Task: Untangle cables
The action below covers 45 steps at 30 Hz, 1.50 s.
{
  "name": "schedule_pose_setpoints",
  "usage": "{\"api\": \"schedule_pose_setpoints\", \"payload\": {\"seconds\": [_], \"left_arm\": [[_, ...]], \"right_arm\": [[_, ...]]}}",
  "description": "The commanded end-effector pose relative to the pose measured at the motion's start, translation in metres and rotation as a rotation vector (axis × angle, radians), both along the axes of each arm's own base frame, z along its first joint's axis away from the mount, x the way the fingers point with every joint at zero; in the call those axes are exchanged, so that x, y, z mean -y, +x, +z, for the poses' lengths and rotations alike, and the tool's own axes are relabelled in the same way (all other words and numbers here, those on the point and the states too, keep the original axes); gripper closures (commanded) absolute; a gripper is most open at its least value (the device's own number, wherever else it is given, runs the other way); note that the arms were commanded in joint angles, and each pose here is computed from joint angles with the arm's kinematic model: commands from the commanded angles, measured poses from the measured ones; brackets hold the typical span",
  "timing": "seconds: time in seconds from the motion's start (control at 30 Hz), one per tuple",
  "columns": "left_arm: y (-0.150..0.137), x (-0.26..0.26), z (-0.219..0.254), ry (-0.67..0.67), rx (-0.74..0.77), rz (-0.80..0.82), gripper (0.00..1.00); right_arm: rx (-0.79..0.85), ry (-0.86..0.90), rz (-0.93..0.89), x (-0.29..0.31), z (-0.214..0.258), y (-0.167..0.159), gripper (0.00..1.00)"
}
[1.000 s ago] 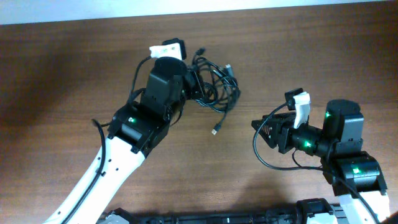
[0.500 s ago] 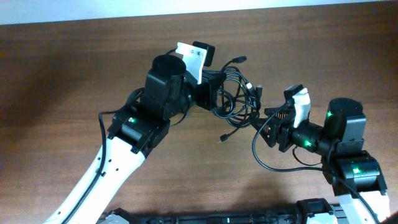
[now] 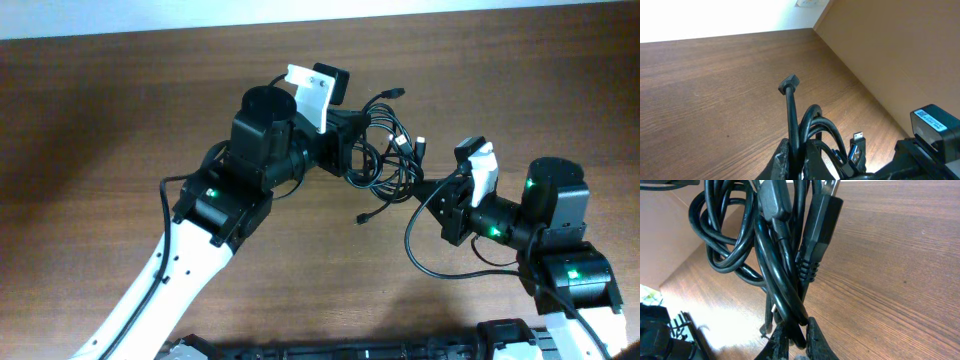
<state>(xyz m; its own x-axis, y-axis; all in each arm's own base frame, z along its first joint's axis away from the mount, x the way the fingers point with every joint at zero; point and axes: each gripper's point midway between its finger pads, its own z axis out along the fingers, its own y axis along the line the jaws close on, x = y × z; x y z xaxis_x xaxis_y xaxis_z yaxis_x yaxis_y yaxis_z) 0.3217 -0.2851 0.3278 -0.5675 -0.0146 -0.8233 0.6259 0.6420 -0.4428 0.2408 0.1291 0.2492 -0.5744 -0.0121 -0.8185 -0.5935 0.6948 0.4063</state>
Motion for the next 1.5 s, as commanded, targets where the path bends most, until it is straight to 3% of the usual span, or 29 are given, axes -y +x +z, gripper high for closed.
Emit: {"api": "schedule_pose_setpoints", "payload": {"seconds": [0.0,0.07,0.17,0.2,0.5,0.73,0.83,0.87,0.97,1.13,1.2,1.47], "left_arm": [[0.003,-0.008,0.014,-0.001,0.048,0.052,0.87],[0.004,-0.008,0.014,0.000,0.049,0.052,0.74],[0.011,-0.016,0.011,0.023,0.055,0.109,0.11],[0.012,-0.017,0.010,0.032,0.058,0.116,0.01],[0.000,-0.024,-0.011,0.320,0.262,-0.051,0.01],[-0.013,-0.033,-0.038,0.506,0.311,-0.179,0.01],[-0.023,-0.040,-0.055,0.570,0.267,-0.228,0.01],[-0.028,-0.043,-0.062,0.590,0.246,-0.244,0.01],[-0.038,-0.049,-0.077,0.626,0.172,-0.269,0.01],[-0.040,-0.053,-0.081,0.641,0.153,-0.270,0.01],[-0.034,-0.059,-0.083,0.675,0.158,-0.234,0.01],[-0.020,-0.072,-0.082,0.715,0.146,-0.119,0.01]], "right_arm": [[0.040,0.027,0.070,-0.008,0.012,-0.008,0.96],[0.052,0.042,0.112,-0.013,0.015,-0.013,0.96],[0.070,0.073,0.182,-0.020,0.020,-0.022,0.96],[0.069,0.073,0.182,-0.020,0.020,-0.022,0.96],[0.070,0.071,0.178,-0.020,0.020,-0.021,0.96],[0.059,0.035,0.127,-0.014,0.014,-0.015,0.96],[0.020,0.023,0.100,-0.011,0.006,-0.015,0.49],[-0.017,0.027,0.075,-0.009,0.002,-0.014,0.41],[-0.181,0.061,-0.016,-0.003,-0.015,-0.012,0.29],[-0.425,0.068,-0.042,-0.003,-0.049,-0.026,0.26],[-0.601,0.054,-0.052,-0.002,-0.073,-0.038,0.26],[-0.956,-0.028,-0.071,0.005,-0.125,-0.063,0.20]]}}
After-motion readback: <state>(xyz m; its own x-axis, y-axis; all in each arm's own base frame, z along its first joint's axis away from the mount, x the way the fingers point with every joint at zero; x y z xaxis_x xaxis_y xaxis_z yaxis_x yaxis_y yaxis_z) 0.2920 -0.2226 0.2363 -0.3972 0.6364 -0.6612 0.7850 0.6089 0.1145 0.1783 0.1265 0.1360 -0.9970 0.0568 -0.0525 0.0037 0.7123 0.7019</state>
